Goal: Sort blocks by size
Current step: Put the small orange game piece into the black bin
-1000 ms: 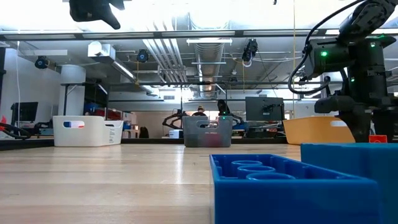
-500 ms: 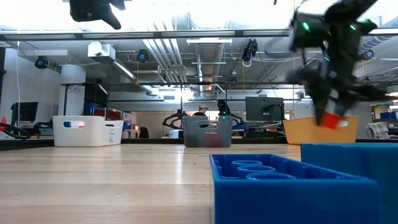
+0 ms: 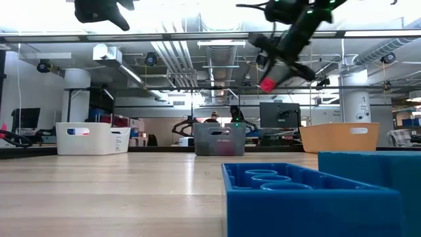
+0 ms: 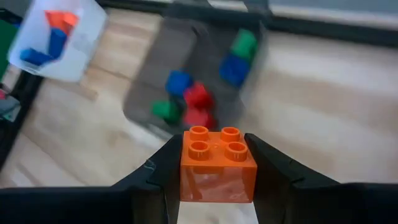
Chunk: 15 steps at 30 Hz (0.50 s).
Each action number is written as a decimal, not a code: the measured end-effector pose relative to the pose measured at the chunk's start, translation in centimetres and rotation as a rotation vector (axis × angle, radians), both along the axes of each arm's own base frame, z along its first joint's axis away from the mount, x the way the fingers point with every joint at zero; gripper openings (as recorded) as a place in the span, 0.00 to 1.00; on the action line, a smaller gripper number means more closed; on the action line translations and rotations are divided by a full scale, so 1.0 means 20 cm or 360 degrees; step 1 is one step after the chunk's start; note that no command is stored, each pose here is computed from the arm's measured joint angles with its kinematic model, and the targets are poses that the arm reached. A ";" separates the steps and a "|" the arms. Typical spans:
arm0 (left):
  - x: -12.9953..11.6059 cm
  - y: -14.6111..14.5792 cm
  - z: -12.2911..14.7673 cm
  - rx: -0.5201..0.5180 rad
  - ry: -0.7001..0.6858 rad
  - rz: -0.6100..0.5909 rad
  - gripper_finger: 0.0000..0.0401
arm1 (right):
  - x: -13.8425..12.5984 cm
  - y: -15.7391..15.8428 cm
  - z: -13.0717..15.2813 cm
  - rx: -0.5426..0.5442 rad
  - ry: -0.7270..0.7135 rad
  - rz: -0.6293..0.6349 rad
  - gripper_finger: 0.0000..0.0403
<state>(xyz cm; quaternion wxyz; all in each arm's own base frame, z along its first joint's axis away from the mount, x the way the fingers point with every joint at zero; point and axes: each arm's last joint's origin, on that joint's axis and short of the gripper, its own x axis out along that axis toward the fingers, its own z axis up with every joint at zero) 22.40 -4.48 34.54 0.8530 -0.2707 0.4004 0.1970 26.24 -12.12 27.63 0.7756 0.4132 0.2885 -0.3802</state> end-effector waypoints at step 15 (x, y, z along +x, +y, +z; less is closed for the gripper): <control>0.00 0.00 0.00 -0.0093 -0.0018 0.0113 0.40 | 0.47 -0.48 -0.09 -0.0119 -0.0025 0.0315 0.33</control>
